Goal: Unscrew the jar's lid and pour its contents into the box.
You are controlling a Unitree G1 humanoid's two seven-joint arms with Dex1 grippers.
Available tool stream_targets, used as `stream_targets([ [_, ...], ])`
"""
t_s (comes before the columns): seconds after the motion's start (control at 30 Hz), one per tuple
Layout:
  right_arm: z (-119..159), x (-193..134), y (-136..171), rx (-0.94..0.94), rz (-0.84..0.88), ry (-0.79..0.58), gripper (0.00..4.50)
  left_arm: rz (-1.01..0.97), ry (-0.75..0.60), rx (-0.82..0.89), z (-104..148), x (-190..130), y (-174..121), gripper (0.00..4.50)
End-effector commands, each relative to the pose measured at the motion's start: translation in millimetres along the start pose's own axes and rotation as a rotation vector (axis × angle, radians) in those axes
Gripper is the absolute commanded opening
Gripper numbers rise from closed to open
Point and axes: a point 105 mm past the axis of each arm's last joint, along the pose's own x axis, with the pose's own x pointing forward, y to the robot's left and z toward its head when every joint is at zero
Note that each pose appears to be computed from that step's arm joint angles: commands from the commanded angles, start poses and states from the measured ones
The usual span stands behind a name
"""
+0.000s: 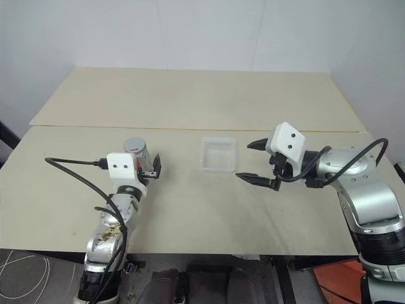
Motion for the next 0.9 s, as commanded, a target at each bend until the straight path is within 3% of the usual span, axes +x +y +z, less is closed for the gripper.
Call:
stream_targets([
  [0.03, 14, -10, -4, -0.045, -0.024, -0.026, 4.41, 0.015, -0.085, 0.020, 15, 3, 0, 4.50],
  [0.57, 18, -13, -7, -0.047, -0.033, -0.033, 4.41, -0.014, -0.126, 0.027, 7, 17, -7, 4.50],
  [0.67, 18, -14, -8, -0.046, -0.033, -0.034, 4.50, -0.008, -0.125, 0.033, 6, 19, -7, 3.90],
  [0.83, 19, -14, -8, -0.044, -0.035, -0.038, 4.50, -0.006, -0.114, 0.022, 4, 19, -7, 2.32],
  [0.9, 20, -14, -8, -0.045, -0.035, -0.041, 4.50, -0.005, -0.117, 0.018, 4, 19, -6, 1.90],
])
